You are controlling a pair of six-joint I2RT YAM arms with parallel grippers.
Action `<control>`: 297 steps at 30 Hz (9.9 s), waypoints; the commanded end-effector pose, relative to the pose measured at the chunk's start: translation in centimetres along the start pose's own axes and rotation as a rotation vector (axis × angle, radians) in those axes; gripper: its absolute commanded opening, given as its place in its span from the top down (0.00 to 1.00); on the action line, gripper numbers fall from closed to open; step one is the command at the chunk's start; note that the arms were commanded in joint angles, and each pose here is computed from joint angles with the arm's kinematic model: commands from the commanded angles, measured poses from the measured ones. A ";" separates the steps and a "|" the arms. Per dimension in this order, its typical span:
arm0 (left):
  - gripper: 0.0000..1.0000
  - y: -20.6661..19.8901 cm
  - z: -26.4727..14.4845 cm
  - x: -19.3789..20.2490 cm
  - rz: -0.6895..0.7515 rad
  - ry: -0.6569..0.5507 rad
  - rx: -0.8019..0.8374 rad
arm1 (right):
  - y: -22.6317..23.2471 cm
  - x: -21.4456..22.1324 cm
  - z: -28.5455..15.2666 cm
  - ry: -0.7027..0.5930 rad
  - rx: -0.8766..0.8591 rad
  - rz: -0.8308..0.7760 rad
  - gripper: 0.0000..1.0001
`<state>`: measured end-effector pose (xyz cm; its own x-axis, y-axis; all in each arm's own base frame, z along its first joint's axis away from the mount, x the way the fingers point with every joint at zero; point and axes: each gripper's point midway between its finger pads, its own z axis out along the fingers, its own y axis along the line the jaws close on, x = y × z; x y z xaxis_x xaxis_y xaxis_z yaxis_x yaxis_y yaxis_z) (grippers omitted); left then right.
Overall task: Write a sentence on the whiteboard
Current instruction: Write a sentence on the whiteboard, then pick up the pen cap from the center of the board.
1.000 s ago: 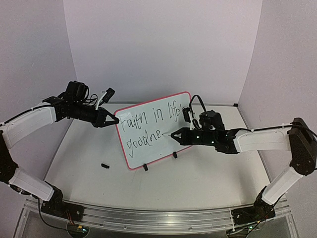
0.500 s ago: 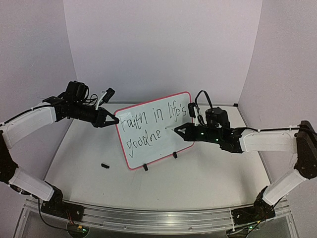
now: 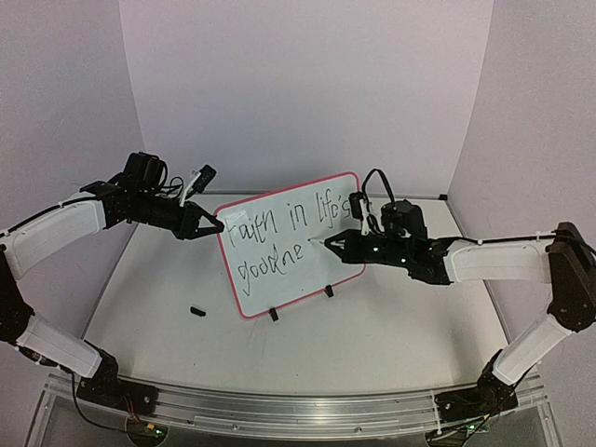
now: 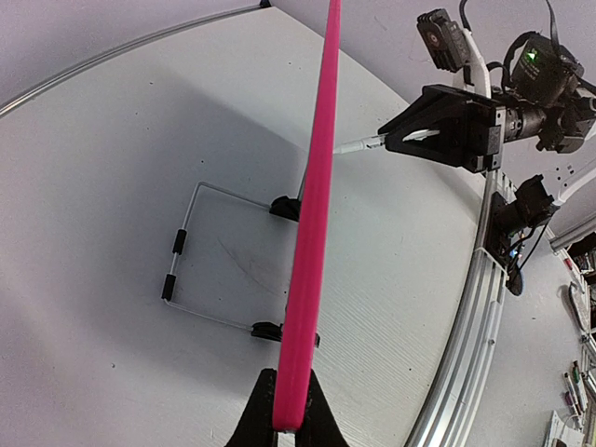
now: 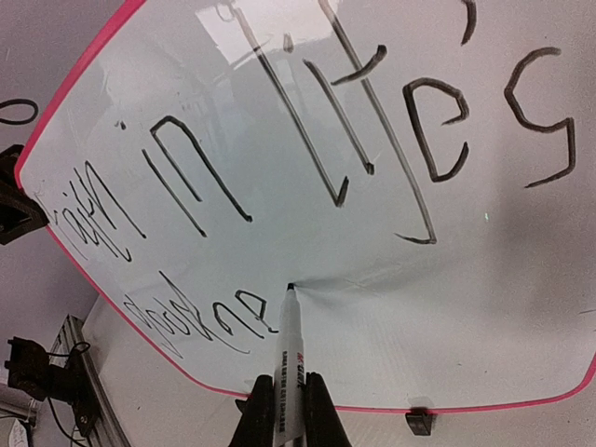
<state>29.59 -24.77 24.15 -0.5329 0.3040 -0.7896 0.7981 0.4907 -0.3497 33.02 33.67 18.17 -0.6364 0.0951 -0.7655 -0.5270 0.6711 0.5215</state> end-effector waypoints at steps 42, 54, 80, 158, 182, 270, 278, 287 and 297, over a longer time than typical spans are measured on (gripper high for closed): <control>1.00 1.4 1.3 2.2 -0.031 0.077 -0.035 | -1.9 3.8 1.3 0.113 0.027 0.016 1.00; 1.00 1.5 1.2 2.2 -0.028 0.076 -0.041 | 0.9 2.2 0.5 0.055 -0.106 0.025 1.00; 1.00 1.4 1.0 2.1 -0.023 0.072 -0.045 | -1.0 -2.8 -1.1 -0.107 -0.028 0.044 1.00; 1.00 1.4 1.2 2.2 -0.029 0.076 -0.039 | -4.1 0.9 -2.2 -0.054 0.048 0.094 1.00; 1.00 1.4 1.2 2.3 -0.029 0.078 -0.039 | -5.1 1.2 -0.8 -0.035 0.086 0.082 1.00; 0.26 8.6 0.2 13.9 -0.518 -0.025 -0.637 | 3.4 2.8 -11.4 0.322 -0.130 0.018 1.00; 0.46 10.2 3.1 15.4 -0.523 0.067 -0.619 | 2.8 3.4 -10.8 0.334 -0.123 0.033 1.00; 0.54 10.4 4.7 18.4 -0.578 0.171 -0.598 | 2.8 3.8 -10.4 0.345 -0.130 0.036 1.00; 0.55 9.2 4.8 20.2 -0.619 0.235 -0.551 | 2.8 3.9 -10.5 0.344 -0.136 0.039 1.00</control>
<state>27.79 -17.60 2.27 -0.9081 -0.0098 -0.4186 0.1309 0.9430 -0.3059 22.84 27.91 20.30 -0.8055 -0.1616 -0.5701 -0.5455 0.5780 0.6069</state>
